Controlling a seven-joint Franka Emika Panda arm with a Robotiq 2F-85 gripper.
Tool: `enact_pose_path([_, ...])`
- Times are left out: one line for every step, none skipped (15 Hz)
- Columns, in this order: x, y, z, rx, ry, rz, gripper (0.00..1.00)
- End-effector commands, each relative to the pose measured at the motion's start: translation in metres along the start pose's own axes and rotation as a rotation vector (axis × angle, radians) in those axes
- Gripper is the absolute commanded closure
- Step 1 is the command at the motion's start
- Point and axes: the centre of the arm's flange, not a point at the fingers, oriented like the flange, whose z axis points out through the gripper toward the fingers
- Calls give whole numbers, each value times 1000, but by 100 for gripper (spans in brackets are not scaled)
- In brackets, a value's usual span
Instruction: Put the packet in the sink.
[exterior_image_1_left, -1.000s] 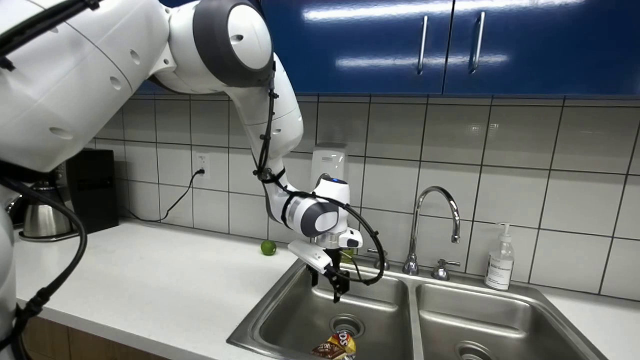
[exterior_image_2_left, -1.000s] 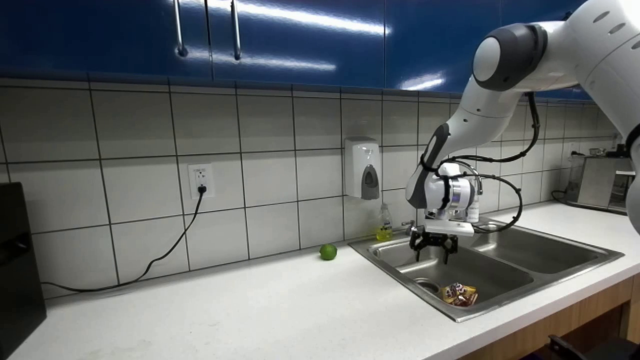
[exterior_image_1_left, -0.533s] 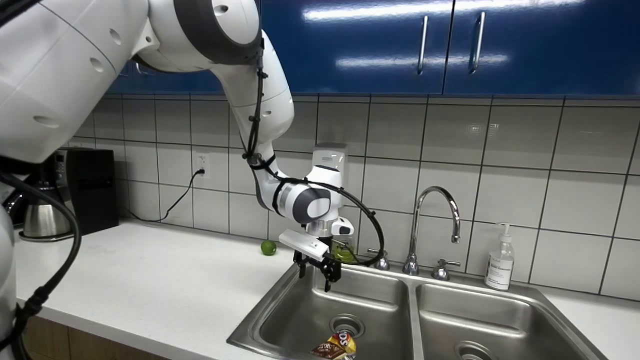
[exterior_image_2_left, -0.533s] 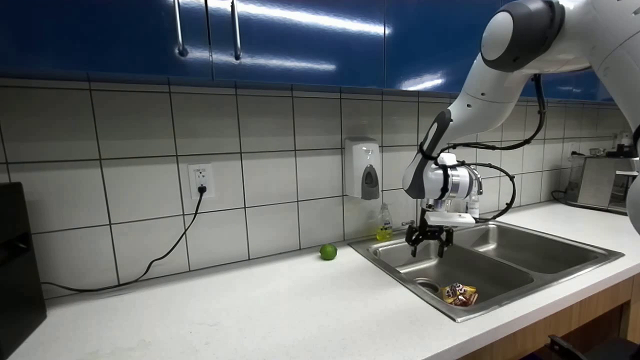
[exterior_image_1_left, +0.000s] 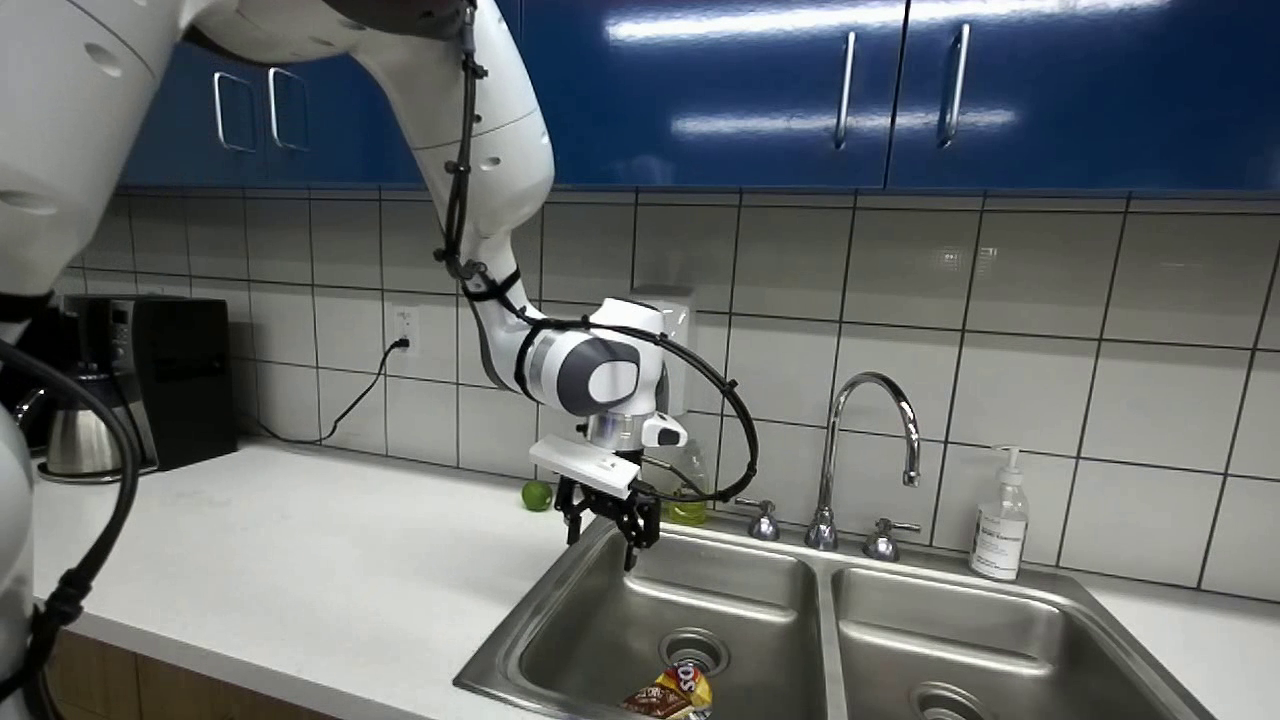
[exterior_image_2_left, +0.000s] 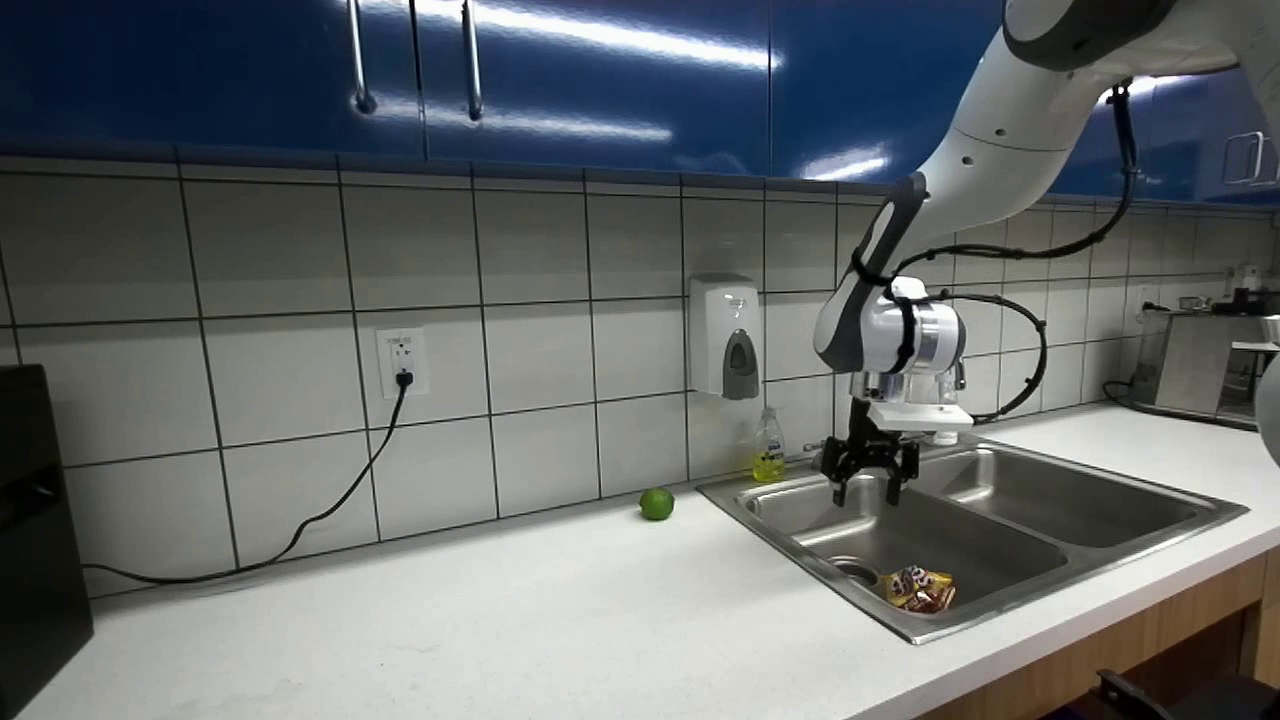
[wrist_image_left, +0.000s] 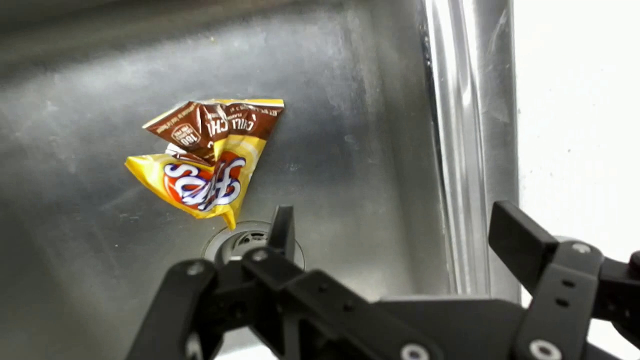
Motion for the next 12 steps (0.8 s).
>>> enact_pose_path([-38, -12, -27, 19, -38, -68, 0])
enact_pose_path([-44, -16, -30, 25, -50, -78, 0])
enact_pose_path([-51, -19, -34, 36, -55, -87, 0])
enact_pose_path([-58, -21, -38, 48, -56, -96, 0])
enact_pose_path([-65, -24, -43, 58, -53, -103, 0])
enact_pose_path([-71, -26, -48, 71, -52, -109, 0])
enact_pose_path([-78, -30, -53, 88, -49, -115, 0])
enact_pose_path([-85, -32, -57, 101, -47, -121, 0])
enact_pose_path([-91, -36, -62, 119, -44, -126, 0])
enact_pose_path([-97, -38, -66, 133, -43, -131, 0])
enact_pose_path([-102, -40, -70, 142, -41, -137, 0])
enact_pose_path([-106, -42, -75, 153, -43, -146, 0])
